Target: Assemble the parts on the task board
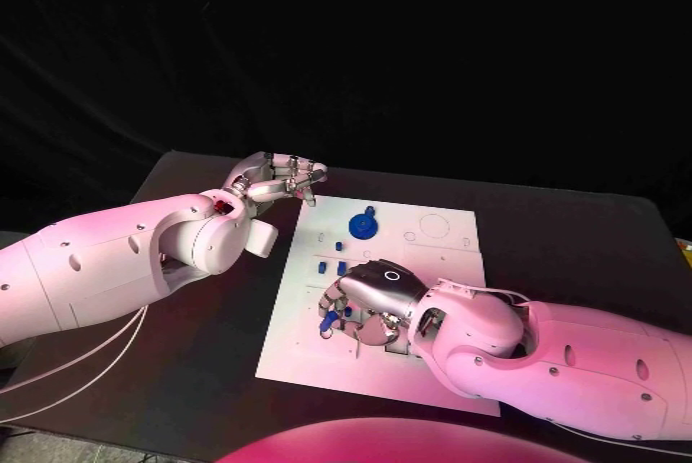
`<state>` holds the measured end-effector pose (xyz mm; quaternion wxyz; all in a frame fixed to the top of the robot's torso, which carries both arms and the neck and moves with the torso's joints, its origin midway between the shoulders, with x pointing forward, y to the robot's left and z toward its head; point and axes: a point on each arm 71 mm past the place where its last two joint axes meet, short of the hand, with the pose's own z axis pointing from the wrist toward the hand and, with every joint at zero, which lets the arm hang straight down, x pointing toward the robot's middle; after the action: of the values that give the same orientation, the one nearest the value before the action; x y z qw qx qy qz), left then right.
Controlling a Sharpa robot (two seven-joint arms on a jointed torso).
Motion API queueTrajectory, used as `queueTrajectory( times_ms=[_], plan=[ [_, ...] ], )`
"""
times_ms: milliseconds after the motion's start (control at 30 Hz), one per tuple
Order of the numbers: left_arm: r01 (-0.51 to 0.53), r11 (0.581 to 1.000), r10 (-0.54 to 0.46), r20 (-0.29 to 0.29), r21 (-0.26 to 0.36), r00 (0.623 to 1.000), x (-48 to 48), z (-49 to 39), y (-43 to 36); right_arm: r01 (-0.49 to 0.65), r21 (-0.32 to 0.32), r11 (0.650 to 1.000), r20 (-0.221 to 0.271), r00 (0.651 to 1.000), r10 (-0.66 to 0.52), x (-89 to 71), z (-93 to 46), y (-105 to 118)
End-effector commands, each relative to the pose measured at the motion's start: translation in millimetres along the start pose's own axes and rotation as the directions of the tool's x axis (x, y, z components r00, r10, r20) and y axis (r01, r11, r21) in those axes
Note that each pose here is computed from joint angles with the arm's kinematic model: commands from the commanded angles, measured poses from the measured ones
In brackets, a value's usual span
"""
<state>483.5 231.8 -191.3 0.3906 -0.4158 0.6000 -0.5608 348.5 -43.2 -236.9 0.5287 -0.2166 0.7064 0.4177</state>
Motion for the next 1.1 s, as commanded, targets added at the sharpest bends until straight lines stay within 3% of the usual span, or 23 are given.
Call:
queueTrajectory(
  times_ms=[33,700,1100],
  plan=[
    [0.01,1.0,-0.01,-0.02,0.004,1.0,3.1,0.4,-0.8,0.04,-0.014,0.999,-0.034,0.999,-0.04,4.9,0.8,2],
    [0.01,1.0,-0.01,-0.018,0.003,1.0,2.7,0.3,-0.7,0.118,0.014,0.993,-0.066,0.991,-0.117,13.3,5.0,1],
    [0.01,1.0,-0.01,-0.019,0.001,1.0,2.6,0.2,-0.6,0.132,-0.001,0.991,-0.087,0.987,-0.132,19.2,9.1,9]
  ],
)
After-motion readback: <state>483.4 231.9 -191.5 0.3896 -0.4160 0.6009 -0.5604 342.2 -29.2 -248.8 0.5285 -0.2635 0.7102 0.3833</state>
